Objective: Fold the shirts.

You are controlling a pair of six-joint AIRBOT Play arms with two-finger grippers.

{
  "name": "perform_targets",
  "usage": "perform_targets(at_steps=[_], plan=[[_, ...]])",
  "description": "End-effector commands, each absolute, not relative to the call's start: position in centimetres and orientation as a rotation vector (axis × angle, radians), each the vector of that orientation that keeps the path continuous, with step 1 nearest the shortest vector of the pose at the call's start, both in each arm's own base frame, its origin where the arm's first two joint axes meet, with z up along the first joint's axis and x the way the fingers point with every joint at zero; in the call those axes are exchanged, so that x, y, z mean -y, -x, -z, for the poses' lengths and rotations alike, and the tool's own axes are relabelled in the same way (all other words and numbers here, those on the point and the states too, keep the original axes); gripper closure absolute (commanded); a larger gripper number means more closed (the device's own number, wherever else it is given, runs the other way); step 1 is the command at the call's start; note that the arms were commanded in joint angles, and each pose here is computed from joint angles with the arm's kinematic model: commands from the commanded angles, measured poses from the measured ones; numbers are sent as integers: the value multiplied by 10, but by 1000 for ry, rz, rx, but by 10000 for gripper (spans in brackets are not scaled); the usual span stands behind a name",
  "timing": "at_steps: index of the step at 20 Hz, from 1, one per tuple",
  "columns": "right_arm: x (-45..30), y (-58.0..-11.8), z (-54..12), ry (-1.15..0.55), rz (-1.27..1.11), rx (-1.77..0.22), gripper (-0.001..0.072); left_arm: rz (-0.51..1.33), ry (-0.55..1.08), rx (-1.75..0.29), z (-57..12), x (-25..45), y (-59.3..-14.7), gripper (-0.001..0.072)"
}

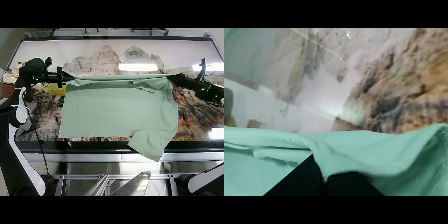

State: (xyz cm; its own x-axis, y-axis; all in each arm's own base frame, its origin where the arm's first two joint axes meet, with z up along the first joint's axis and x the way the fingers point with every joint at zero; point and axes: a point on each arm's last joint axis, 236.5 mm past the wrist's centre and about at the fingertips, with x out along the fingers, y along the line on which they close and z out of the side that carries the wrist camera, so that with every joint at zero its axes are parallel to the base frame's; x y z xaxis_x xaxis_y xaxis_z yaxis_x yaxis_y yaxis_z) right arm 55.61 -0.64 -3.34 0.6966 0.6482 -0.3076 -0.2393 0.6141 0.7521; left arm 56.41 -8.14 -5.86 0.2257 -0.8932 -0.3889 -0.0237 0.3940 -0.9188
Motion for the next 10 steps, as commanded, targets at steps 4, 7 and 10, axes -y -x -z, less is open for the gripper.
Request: perform_targets(at_steps=[4,7,10], plan=[[-2,-489,52,-706,-684,-899,684,820,1070,-1364,59,75,-521,685],[-11,-479,73,-683,-666,-977,684,804,1100,-1439,79,87,-505,684],[-9,-479,88,-649,-622,-1008,684,752,1039,-1516,100,83,-492,684]])
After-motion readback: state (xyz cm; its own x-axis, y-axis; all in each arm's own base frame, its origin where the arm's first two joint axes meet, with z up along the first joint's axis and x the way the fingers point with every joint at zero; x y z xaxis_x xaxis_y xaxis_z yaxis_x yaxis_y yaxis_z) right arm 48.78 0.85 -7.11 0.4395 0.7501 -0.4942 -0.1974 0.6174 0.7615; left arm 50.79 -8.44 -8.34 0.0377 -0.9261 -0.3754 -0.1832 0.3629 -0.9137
